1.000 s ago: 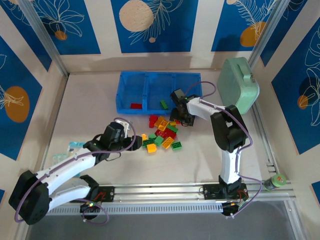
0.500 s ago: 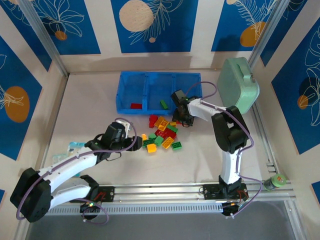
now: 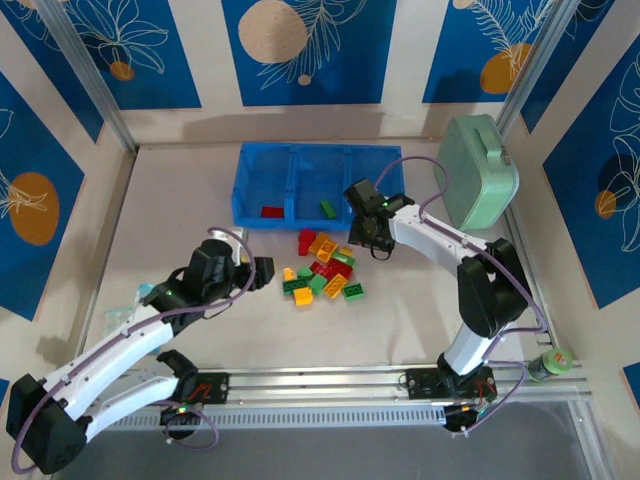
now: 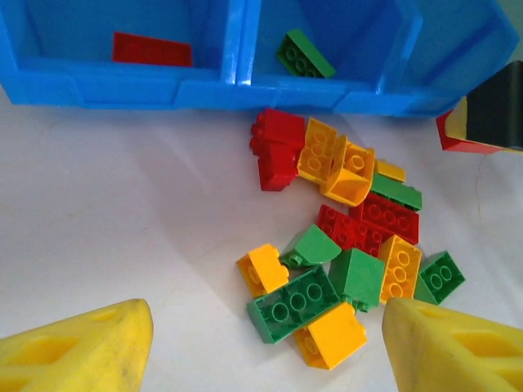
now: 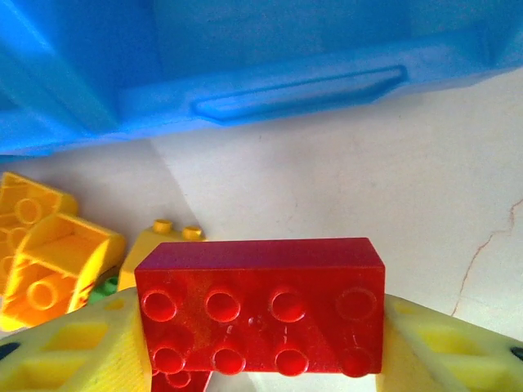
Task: Sort the legos into containers by color
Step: Pick up the lego from the center of the table, then place the lego in the container, then pick up the lego from the center of the table.
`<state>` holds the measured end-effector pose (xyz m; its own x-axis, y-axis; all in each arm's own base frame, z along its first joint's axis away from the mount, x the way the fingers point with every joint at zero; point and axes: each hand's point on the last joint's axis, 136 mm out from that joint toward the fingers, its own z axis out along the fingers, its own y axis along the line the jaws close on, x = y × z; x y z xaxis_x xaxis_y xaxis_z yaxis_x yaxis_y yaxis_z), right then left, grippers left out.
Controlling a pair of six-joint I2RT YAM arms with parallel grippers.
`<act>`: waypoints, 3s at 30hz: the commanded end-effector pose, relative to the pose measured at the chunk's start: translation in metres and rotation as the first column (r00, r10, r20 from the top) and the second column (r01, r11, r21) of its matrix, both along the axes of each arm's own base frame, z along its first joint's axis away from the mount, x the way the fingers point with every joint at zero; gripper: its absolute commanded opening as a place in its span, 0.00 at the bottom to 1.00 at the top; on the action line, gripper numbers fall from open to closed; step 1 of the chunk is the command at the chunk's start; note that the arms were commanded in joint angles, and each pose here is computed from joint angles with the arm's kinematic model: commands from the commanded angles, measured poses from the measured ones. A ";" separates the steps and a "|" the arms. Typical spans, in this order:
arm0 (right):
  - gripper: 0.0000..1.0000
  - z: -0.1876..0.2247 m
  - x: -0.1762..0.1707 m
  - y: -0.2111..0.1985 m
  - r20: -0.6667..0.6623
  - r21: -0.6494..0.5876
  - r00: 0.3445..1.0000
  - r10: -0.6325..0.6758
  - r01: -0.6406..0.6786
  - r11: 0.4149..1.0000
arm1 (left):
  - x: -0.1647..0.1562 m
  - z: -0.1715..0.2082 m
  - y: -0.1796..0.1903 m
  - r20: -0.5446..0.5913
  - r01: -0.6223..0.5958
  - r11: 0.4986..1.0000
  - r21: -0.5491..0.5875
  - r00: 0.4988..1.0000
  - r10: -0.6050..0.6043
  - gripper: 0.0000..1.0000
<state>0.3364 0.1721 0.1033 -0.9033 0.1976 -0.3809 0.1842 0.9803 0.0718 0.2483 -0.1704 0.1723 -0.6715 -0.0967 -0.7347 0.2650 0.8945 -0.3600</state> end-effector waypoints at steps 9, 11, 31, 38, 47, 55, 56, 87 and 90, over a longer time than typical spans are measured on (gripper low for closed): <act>0.58 0.067 0.014 0.087 0.171 0.118 0.950 0.263 -0.284 0.951 | 0.023 -0.002 0.033 -0.060 -0.180 0.975 -0.127 0.983 0.174 0.75; 0.58 0.076 0.022 0.106 0.196 0.131 0.931 0.309 -0.337 0.933 | 0.021 -0.012 0.041 -0.093 -0.218 0.964 -0.154 0.974 0.206 0.75; 0.58 0.069 0.125 0.258 0.286 0.198 0.820 0.495 -0.556 0.807 | -0.021 -0.057 0.060 -0.208 -0.221 0.972 -0.079 0.957 0.201 0.74; 0.75 0.063 0.142 0.264 0.332 0.191 0.811 0.481 -0.558 0.808 | -0.024 -0.052 0.059 -0.203 -0.208 0.974 -0.085 0.961 0.188 0.74; 0.88 0.121 0.128 0.249 0.389 0.139 0.790 0.474 -0.559 0.818 | -0.021 -0.050 0.046 -0.221 -0.140 0.988 -0.064 0.968 0.122 0.75; 0.87 0.146 0.078 0.207 0.370 0.130 0.808 0.460 -0.535 0.835 | -0.005 -0.050 0.015 -0.234 -0.020 0.999 -0.035 0.972 0.012 0.75; 0.87 0.145 0.071 0.200 0.373 0.138 0.811 0.451 -0.529 0.837 | -0.002 -0.050 0.011 -0.235 -0.008 0.999 -0.034 0.972 -0.001 0.75; 0.82 0.039 -0.036 0.028 0.193 0.221 0.963 0.186 -0.227 0.949 | 0.041 -0.129 -0.069 -0.424 0.079 0.996 0.041 0.904 -0.055 0.61; 0.82 0.038 -0.037 0.023 0.194 0.219 0.965 0.177 -0.219 0.951 | 0.041 -0.135 -0.066 -0.434 0.069 0.996 0.061 0.900 -0.036 0.56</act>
